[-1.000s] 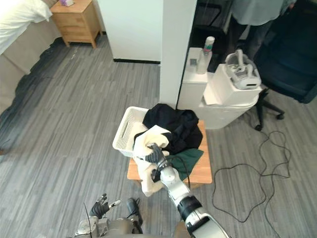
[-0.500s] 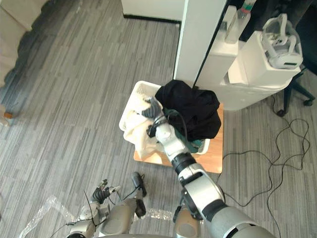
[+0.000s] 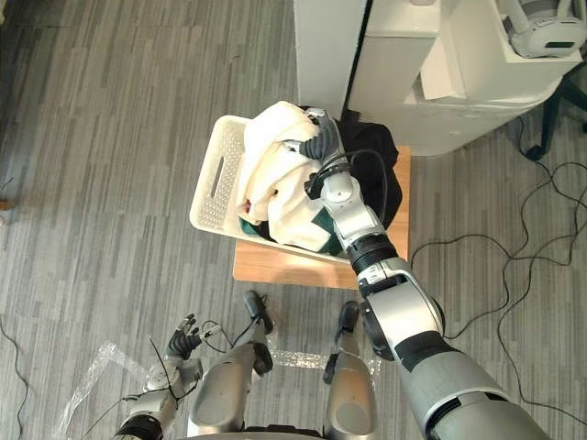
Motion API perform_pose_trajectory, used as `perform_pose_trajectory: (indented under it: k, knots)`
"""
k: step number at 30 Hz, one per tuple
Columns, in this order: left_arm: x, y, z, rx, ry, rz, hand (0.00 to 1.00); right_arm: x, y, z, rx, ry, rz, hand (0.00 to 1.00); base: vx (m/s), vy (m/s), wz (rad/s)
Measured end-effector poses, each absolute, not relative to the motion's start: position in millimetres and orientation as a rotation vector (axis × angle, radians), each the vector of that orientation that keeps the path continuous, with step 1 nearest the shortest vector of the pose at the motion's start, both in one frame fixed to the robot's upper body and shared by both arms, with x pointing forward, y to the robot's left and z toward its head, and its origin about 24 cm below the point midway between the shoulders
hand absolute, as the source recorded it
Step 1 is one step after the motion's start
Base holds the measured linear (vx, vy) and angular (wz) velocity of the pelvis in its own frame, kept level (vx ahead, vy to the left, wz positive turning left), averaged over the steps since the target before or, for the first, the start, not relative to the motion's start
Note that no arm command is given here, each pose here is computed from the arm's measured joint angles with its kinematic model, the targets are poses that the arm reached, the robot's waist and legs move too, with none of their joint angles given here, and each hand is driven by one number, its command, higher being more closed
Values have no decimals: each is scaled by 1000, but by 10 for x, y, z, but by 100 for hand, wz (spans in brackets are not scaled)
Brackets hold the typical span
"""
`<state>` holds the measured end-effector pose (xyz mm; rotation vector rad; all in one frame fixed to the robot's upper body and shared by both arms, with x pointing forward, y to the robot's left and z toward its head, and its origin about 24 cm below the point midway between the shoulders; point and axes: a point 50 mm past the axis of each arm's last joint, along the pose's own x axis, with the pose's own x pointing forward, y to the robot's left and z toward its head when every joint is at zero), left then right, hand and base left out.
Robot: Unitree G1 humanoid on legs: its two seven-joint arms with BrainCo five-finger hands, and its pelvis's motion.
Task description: Tidy the bed and pick cloth on bed and put in laundry
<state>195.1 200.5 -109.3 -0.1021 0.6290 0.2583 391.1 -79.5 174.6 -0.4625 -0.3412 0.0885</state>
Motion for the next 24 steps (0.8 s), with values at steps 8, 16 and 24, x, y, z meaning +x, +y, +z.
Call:
perform_pose_trajectory:
  k: [8,16,24]
  knots:
    - [1854,1992,-1158,-71,673,258,0,3271,-798,954,-469,-268,187,0,15,-29,-10]
    - [1549,2001,-1315,-37,780,260,0,2893,-1161,527,-453,-153,110,0,55,-21,-2]
    - [1104,2041,-1492,-77,928,332,0,2307,-1659,-434,-410,286,-40,0,53,-6,-1]
